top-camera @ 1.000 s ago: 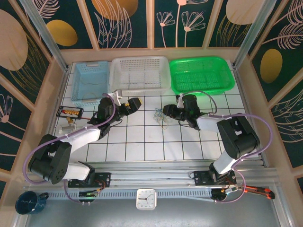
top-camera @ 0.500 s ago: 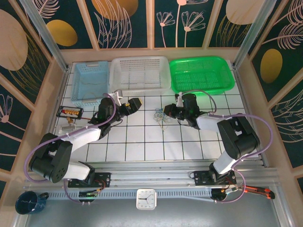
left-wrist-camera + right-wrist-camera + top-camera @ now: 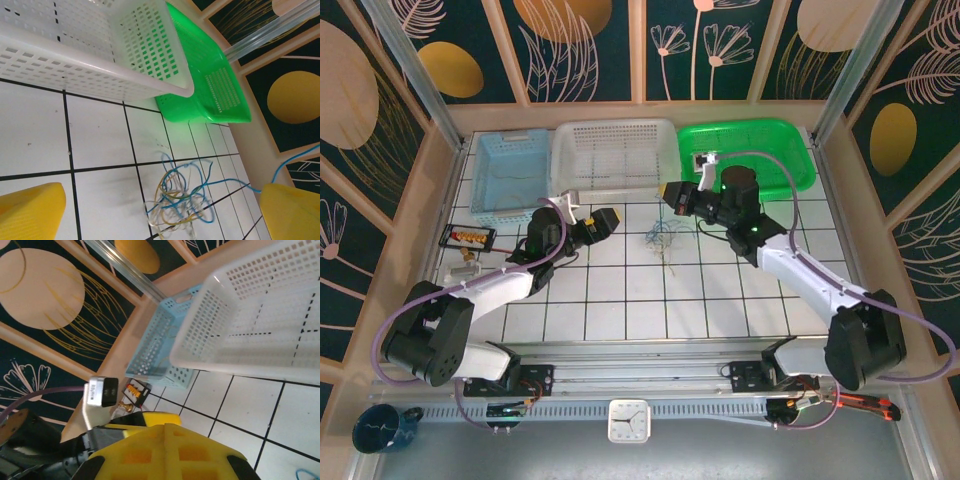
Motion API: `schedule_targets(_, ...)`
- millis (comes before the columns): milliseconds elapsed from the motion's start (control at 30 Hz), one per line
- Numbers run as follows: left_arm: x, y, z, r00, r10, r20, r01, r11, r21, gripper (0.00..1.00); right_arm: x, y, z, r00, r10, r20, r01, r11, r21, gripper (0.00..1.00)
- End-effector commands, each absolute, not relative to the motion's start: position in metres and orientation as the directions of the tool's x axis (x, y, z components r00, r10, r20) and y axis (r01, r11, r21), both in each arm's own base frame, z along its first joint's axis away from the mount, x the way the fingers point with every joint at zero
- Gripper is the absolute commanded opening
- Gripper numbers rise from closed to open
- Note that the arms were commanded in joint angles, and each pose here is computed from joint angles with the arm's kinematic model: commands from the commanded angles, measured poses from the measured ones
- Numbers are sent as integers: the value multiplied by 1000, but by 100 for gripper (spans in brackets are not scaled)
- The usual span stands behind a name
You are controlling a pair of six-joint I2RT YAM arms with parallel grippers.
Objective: Untangle the cables
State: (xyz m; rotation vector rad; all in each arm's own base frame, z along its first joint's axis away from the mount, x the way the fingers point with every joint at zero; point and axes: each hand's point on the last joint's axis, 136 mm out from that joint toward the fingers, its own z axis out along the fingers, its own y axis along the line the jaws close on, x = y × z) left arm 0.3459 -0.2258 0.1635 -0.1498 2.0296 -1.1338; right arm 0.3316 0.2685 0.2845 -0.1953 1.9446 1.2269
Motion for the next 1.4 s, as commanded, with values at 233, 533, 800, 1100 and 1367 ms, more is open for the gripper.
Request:
schedule_targets(233,333,-244,173,-622,-288,-729,476,600,-643,99,326,270,300,-640,257,-724,-538,523,661,0)
schedule_targets(533,321,-270,152,-616,-169,-770,542,619,-569,97,322,275,300,-647,233,-726,-551,515,656,0)
schedule_targets(800,332,-276,147,-629,-205,-750,513,616,-598,91,319,276,304,-643,224,-732,-560,515,649,0)
schedule_targets(1100,345,-288,126,-617,-17,-787,584,660,-472,81,316,279,304,-638,190,-746,-587,506,631,0)
schedule_targets(1367,345,-298,101,-602,163,-782,668,639,-381,80,312,280,302,-632,152,-760,-611,506,609,0)
